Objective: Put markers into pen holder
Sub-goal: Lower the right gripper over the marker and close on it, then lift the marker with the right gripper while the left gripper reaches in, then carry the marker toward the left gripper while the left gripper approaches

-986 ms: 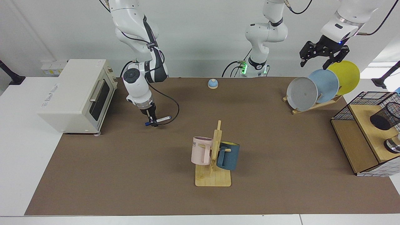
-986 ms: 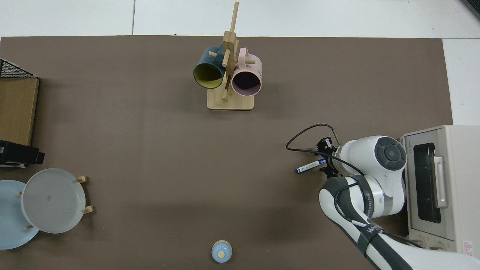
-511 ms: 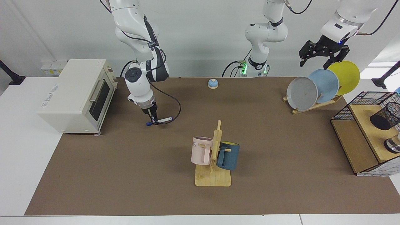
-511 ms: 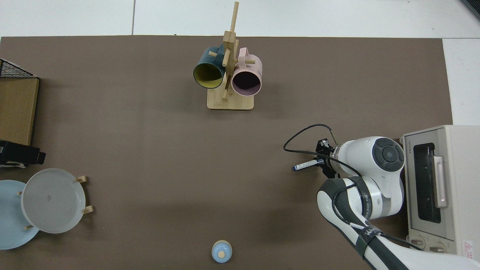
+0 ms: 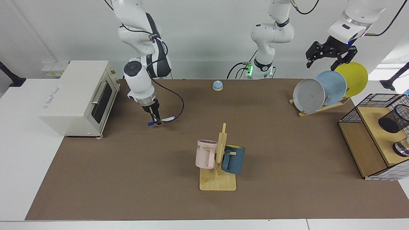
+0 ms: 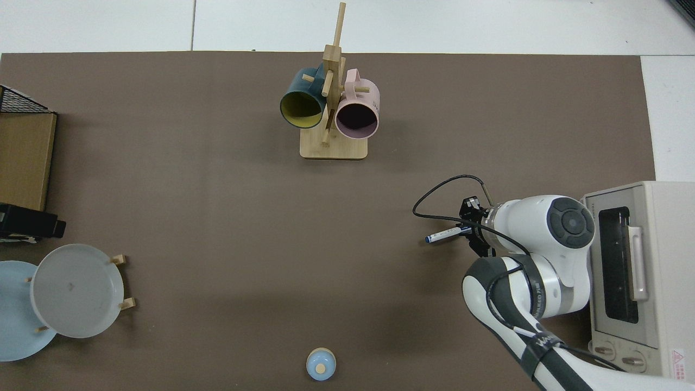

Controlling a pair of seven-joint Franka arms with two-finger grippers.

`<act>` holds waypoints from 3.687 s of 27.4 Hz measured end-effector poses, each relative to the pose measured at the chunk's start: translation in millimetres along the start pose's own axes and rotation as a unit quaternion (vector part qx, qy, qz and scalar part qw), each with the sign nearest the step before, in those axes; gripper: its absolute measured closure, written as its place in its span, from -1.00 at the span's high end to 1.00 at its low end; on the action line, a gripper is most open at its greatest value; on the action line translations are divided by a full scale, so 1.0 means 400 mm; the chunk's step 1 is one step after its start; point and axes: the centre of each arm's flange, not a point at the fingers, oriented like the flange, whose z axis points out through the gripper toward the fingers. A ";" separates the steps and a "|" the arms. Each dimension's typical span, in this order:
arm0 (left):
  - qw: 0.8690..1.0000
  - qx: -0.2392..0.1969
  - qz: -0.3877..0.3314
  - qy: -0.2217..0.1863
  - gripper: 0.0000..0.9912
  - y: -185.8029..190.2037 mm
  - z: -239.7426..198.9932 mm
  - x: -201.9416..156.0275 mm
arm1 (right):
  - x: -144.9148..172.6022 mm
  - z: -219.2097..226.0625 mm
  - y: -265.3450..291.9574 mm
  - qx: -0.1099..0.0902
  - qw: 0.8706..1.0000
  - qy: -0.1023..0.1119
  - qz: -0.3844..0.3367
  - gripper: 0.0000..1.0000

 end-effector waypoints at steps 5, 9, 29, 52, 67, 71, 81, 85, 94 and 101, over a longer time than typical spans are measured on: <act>1.000 0.000 0.000 0.000 1.00 0.000 -0.001 -0.001 | -0.021 -0.144 -0.020 -0.013 1.000 -0.006 -0.008 -0.67; 1.000 0.000 0.000 0.000 1.00 0.000 -0.001 -0.001 | -0.038 -0.245 -0.032 -0.015 1.000 -0.009 -0.015 -0.67; 0.999 0.001 0.042 -0.001 0.99 0.053 0.002 0.008 | -0.339 -0.504 -0.070 -0.012 1.000 -0.019 -0.021 -0.67; 0.959 -0.077 0.274 0.014 0.96 0.213 0.012 0.018 | -0.534 -0.533 -0.089 0.006 0.995 -0.098 0.019 -0.67; 0.912 -0.096 0.394 0.058 0.74 0.455 0.041 0.028 | -0.669 -0.495 -0.082 0.016 0.993 -0.117 -0.009 -0.67; 0.901 -0.104 0.417 0.056 0.63 0.540 0.080 0.023 | -0.673 -0.494 -0.082 0.017 0.993 -0.115 -0.011 -0.67; 0.892 -0.123 0.430 0.061 0.16 0.609 0.127 0.022 | -0.673 -0.500 -0.083 0.019 0.993 -0.115 -0.012 -0.67; 0.888 -0.126 0.438 0.067 0.14 0.648 0.147 0.019 | -0.676 -0.507 -0.084 0.022 0.993 -0.116 -0.013 -0.67; 0.881 -0.127 0.451 0.065 0.08 0.702 0.186 0.010 | -0.682 -0.510 -0.082 0.024 0.993 -0.114 -0.020 -0.67; 0.876 -0.125 0.461 0.068 0.08 0.743 0.209 0.002 | -0.698 -0.508 -0.076 0.023 0.993 -0.112 -0.028 -0.67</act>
